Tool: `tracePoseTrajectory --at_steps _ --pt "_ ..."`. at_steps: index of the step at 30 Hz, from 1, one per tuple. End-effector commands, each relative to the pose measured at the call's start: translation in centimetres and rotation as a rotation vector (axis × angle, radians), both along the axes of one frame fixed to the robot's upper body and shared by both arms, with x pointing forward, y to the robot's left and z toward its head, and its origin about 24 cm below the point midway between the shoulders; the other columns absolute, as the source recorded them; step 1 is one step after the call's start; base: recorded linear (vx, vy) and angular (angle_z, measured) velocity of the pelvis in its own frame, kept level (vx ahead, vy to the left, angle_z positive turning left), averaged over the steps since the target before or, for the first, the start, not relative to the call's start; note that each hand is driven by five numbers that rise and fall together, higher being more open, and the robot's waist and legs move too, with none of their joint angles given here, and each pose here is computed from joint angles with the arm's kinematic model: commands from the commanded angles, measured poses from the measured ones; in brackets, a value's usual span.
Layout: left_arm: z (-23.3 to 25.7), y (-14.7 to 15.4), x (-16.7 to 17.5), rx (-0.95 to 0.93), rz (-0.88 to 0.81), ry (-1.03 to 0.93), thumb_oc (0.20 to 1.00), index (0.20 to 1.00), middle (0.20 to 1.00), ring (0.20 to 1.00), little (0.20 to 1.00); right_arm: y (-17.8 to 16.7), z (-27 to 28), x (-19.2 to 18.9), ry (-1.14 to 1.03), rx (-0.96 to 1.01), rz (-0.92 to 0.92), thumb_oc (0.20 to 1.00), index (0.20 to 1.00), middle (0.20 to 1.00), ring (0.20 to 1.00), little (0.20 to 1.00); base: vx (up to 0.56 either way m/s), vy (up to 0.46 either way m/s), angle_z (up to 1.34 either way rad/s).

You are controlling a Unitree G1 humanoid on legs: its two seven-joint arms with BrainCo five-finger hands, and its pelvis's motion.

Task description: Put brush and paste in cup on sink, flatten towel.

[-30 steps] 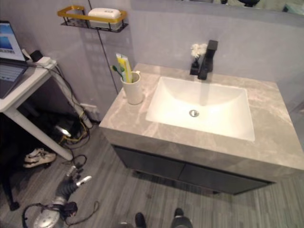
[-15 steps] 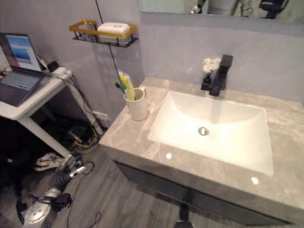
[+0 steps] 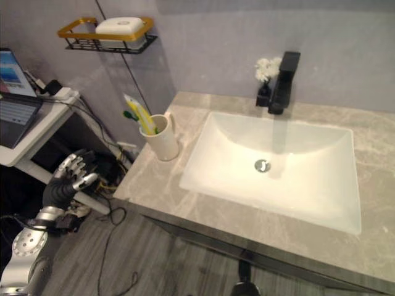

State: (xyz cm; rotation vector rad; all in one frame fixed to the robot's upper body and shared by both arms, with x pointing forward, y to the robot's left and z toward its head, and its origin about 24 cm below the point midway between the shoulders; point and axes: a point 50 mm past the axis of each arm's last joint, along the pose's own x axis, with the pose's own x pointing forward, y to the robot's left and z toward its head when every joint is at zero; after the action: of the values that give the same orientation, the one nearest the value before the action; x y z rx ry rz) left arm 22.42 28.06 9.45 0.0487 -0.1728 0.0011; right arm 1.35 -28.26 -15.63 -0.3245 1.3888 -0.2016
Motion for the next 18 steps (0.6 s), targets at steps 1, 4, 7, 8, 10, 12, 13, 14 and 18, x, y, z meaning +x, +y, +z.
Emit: tracePoseTrajectory --at_steps 1,4,7,8,10,12,13,14,18 --pt "3.2 -0.2 1.1 0.036 -0.033 -0.141 0.2 0.2 0.2 0.2 0.2 0.6 -0.2 0.8 0.003 0.014 0.06 1.0 1.0 1.0 1.0 1.0 -0.05 0.017 -0.02" --pt "3.2 -1.1 1.4 0.035 -0.072 -0.142 0.2 0.2 0.2 0.2 0.2 0.3 -0.2 1.1 0.029 0.003 0.053 1.0 1.0 1.0 1.0 1.0 -0.03 0.012 -0.02" --pt "2.7 -2.2 1.5 0.018 -0.139 -0.122 0.2 0.2 0.2 0.2 0.2 -0.8 0.3 2.2 -0.016 -0.053 0.014 1.0 1.0 1.0 1.0 1.0 0.0 0.001 -0.01" --pt "2.5 -2.4 1.4 0.014 -0.151 -0.118 0.2 0.2 0.2 0.2 0.2 -1.4 0.6 2.7 -0.071 -0.075 -0.063 1.0 1.0 1.0 1.0 1.0 0.01 0.01 -0.04" --pt "2.3 -2.7 1.3 -0.008 -0.161 -0.11 0.2 0.2 0.2 0.2 0.2 -1.8 0.8 3.3 -0.118 -0.086 -0.123 1.0 1.0 1.0 1.0 1.0 -0.01 0.01 -0.13" --pt "1.7 -2.9 0.9 -0.027 -0.175 -0.091 0.2 0.2 0.2 0.2 0.2 -2.0 1.0 3.8 -0.138 -0.088 -0.129 1.0 1.0 1.0 1.0 1.0 -0.01 -0.014 -0.23" --pt "1.3 -3.0 0.8 -0.034 -0.182 -0.073 0.2 0.2 0.2 0.2 0.2 -2.1 1.1 3.8 -0.139 -0.089 -0.117 1.0 1.0 1.0 1.0 1.0 -0.02 -0.021 -0.07" --pt "1.3 -3.0 0.9 -0.034 -0.182 -0.073 0.2 0.2 0.2 0.2 0.2 -2.1 1.1 3.8 -0.139 -0.089 -0.117 1.0 1.0 1.0 1.0 1.0 0.0 0.0 0.0" --pt "0.5 -3.1 1.0 -0.024 -0.191 -0.038 0.2 0.2 0.2 0.2 0.2 -2.4 1.2 4.2 -0.144 -0.102 -0.106 1.0 1.0 1.0 1.0 1.0 0.0 0.0 0.0"
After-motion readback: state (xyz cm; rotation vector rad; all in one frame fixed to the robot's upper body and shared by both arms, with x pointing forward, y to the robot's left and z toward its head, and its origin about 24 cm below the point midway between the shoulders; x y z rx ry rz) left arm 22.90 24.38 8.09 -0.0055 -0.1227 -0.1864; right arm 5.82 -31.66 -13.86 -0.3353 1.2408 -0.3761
